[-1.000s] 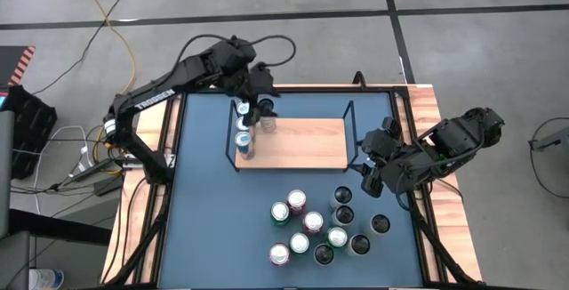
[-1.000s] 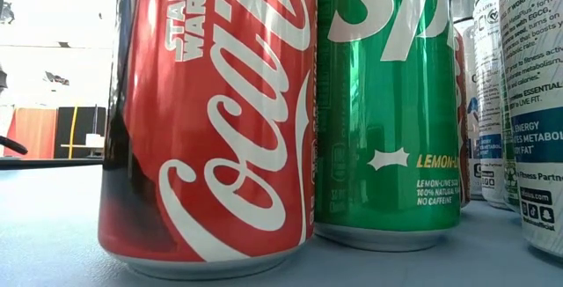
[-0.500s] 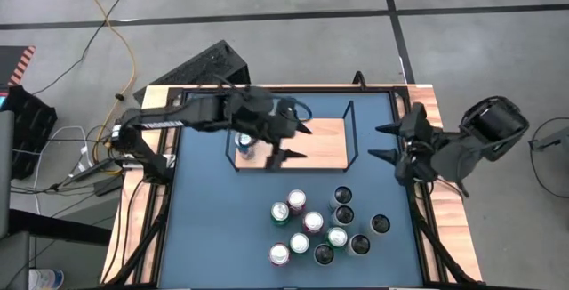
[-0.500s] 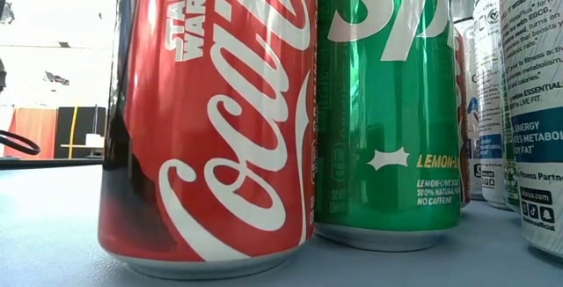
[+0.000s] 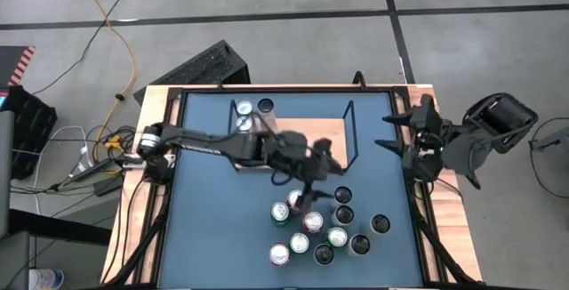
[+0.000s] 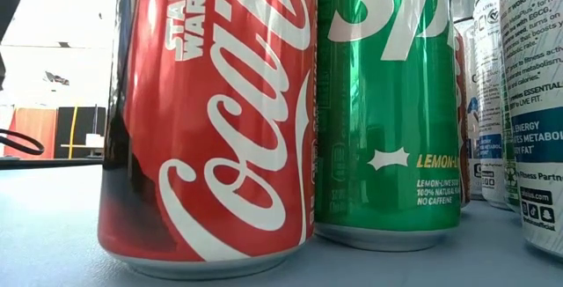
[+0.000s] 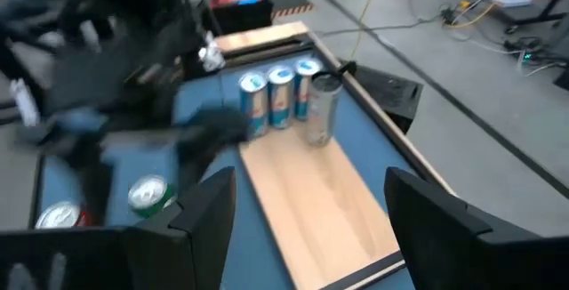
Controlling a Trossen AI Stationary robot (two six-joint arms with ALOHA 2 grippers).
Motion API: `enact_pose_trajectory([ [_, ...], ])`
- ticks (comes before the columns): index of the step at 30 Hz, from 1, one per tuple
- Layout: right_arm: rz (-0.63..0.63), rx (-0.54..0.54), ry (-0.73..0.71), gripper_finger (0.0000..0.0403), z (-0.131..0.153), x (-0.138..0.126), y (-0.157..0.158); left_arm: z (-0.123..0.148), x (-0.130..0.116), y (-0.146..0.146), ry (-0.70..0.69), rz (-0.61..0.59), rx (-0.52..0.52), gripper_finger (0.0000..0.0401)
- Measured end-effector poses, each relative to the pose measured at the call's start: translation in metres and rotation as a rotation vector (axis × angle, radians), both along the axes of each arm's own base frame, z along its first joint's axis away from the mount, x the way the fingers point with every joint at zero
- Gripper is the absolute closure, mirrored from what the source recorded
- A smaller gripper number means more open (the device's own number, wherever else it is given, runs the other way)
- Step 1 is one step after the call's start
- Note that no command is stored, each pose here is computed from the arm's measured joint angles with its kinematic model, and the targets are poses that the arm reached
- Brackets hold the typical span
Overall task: Place canned beverage on shelf
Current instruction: Put the bottom white and orange soda can on the shelf aligned with the other white and orange soda can
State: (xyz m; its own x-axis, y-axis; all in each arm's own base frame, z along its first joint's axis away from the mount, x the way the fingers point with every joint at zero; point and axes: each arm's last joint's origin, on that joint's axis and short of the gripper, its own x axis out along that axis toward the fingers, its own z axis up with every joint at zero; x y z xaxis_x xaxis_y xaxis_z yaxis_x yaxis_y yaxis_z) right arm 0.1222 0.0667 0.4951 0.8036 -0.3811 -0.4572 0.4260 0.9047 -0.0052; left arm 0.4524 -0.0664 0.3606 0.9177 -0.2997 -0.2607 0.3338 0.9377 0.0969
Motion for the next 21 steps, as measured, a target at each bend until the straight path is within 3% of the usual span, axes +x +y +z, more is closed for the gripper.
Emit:
enact_pose_trajectory([
  [7,-0.07,0.077,-0.048,0.0132,-0.001,0.001,-0.001,-0.022,0.007,-0.046,0.008,-0.114,0.011,0.0112],
  [10,-0.034,0.135,0.024,0.0132,-0.014,0.01,0.01,-0.02,-0.004,-0.063,0.058,-0.162,0.014,0.0114],
  [12,0.008,0.2,0.098,0.0132,-0.027,0.014,0.022,-0.004,-0.021,-0.07,0.06,-0.16,0.063,0.0118],
  [17,0.064,0.317,0.287,0.0132,-0.066,0.016,0.057,0.057,-0.082,-0.064,0.007,0.071,0.226,0.0127],
  [21,0.082,0.329,0.432,0.0132,-0.095,0.019,0.084,0.089,-0.118,-0.051,-0.034,0.251,0.247,0.0128],
])
